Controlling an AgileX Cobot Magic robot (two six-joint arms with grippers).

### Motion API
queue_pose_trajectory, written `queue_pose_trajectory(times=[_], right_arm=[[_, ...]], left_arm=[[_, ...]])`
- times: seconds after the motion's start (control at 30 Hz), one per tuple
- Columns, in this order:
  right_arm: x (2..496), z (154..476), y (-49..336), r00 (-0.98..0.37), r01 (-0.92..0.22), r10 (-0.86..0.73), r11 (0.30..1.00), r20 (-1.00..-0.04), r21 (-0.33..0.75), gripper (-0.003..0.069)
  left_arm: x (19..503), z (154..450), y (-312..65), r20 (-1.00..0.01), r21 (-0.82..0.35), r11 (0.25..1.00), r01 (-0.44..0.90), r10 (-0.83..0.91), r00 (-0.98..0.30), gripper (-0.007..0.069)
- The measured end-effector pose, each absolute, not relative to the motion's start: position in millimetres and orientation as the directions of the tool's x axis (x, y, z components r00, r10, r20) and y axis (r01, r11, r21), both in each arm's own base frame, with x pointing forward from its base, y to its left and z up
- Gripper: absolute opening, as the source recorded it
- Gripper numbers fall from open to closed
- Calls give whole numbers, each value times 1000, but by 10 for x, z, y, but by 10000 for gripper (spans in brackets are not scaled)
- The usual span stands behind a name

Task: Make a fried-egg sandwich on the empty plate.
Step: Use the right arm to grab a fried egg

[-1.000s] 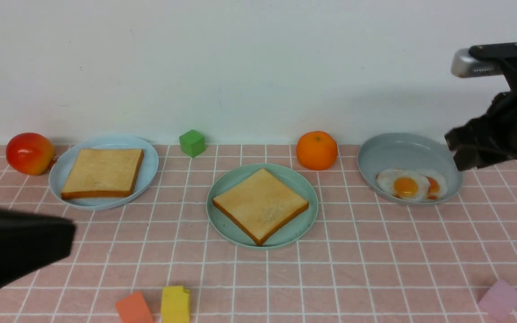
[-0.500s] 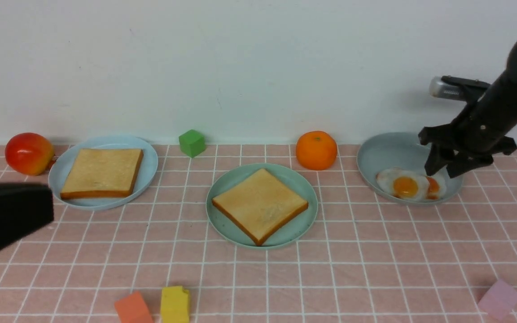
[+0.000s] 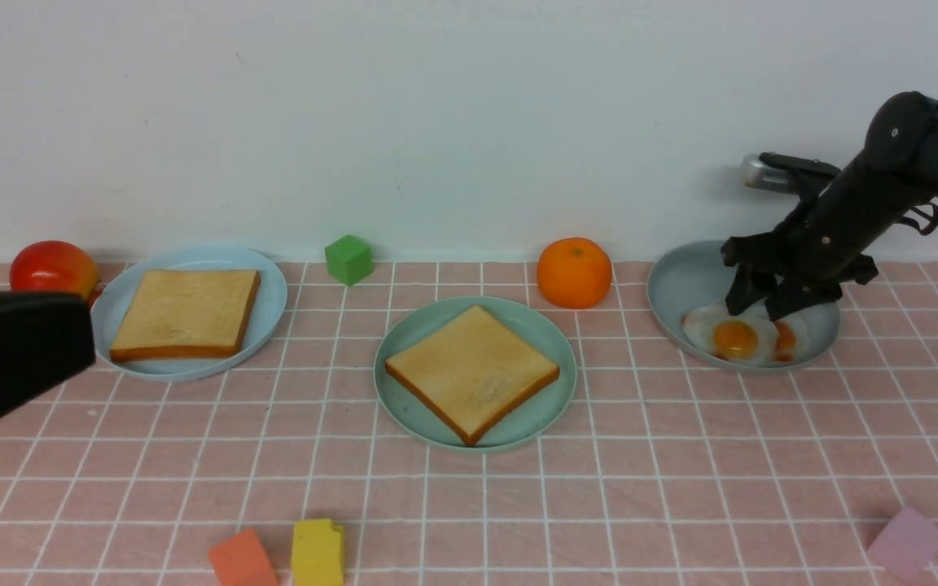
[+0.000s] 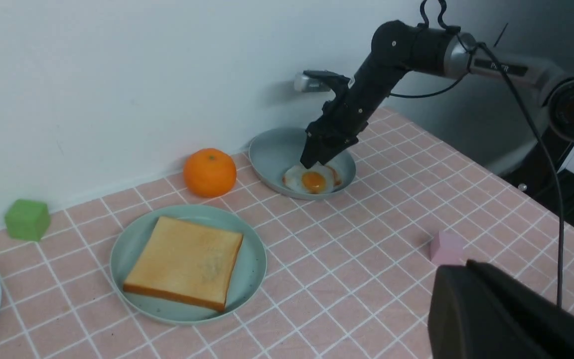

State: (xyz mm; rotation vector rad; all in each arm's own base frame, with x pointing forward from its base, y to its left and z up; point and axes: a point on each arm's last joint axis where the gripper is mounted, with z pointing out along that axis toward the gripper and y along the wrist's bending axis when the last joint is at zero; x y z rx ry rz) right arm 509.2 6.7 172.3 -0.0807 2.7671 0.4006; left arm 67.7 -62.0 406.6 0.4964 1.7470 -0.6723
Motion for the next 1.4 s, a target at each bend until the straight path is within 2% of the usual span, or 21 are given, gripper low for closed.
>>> queue_pose_trajectory(times=[0.17,0.53,1.13,1.4], right_arm=[[5100,1725,74,-937,-121,-22,956,-349,267,361],[5067,1711,85,-943,-161,-68,950,-325,268,209],[5062,1727,78,-943,-165,-76,952,-323,258,87],[5003,1991,-58,-936,-157,-58,952,-348,261,43]], left_arm=[[676,4062,-620,-962,-186,747,638,-7,-272,-13],[681,4056,-612,-964,-168,755,634,8,-265,-13],[685,4049,-606,-965,-155,760,631,21,-263,-13],[687,4047,-603,-965,-149,763,629,26,-260,-13]])
